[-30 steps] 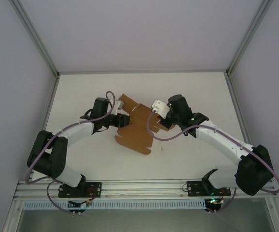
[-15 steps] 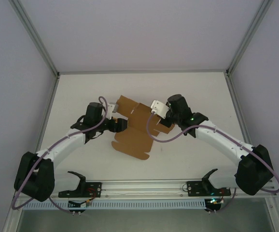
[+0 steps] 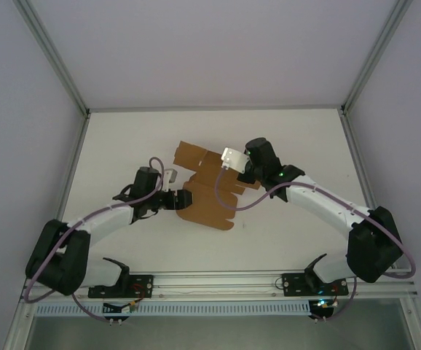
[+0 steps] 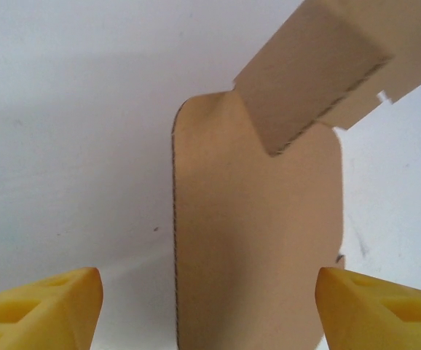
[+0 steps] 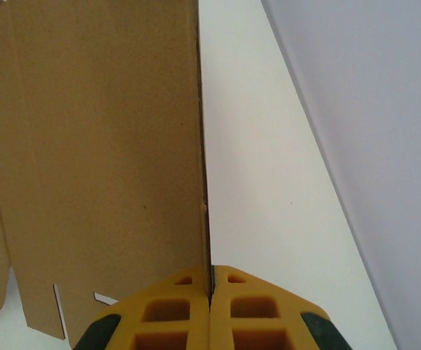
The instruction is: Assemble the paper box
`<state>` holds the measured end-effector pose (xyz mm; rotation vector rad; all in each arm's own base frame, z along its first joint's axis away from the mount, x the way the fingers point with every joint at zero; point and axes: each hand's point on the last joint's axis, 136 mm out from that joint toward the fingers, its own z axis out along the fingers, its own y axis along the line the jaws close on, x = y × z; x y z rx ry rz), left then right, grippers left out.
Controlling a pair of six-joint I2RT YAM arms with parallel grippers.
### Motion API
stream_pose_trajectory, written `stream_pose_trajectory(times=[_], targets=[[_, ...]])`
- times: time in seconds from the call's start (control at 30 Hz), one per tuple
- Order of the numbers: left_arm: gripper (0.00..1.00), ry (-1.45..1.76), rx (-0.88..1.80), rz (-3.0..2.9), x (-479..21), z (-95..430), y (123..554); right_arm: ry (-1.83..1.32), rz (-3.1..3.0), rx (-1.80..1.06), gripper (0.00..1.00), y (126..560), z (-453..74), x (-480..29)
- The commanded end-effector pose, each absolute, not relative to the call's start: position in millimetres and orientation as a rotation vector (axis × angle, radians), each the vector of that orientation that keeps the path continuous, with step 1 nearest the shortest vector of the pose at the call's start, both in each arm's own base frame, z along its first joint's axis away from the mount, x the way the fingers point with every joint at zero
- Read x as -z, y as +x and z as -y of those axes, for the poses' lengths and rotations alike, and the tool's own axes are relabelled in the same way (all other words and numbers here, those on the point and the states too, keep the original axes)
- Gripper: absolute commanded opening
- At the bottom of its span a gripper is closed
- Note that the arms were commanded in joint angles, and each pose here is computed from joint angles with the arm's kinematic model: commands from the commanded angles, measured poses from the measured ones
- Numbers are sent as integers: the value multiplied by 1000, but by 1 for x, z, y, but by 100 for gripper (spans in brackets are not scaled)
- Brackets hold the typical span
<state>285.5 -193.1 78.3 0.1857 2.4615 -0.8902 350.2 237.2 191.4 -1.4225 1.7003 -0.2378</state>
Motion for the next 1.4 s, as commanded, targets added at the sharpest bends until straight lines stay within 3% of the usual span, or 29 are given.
stream_pose_trajectory(times=[0.0,0.23,0.33,0.73,1.13,1.37], targets=[[67,195,1001,-2391,-88,211,296,-1417,-1639,235,0,353,-245,-211],[31,198,1108,-2406,-79,228,302,-1439,-1644,232,0,349,-248,-199],[22,203,1113,-2402,-80,232,302,-1448,-1628,293,0,353,-248,-186],[11,205,1124,-2442,-68,243,302,-1521,-1577,530,0,356,-268,-123],[11,169,1127,-2456,-60,241,297,-1616,-1531,660,0,339,-268,-75],[18,134,1083,-2502,-51,234,291,-1579,-1447,776,0,351,-265,-79]])
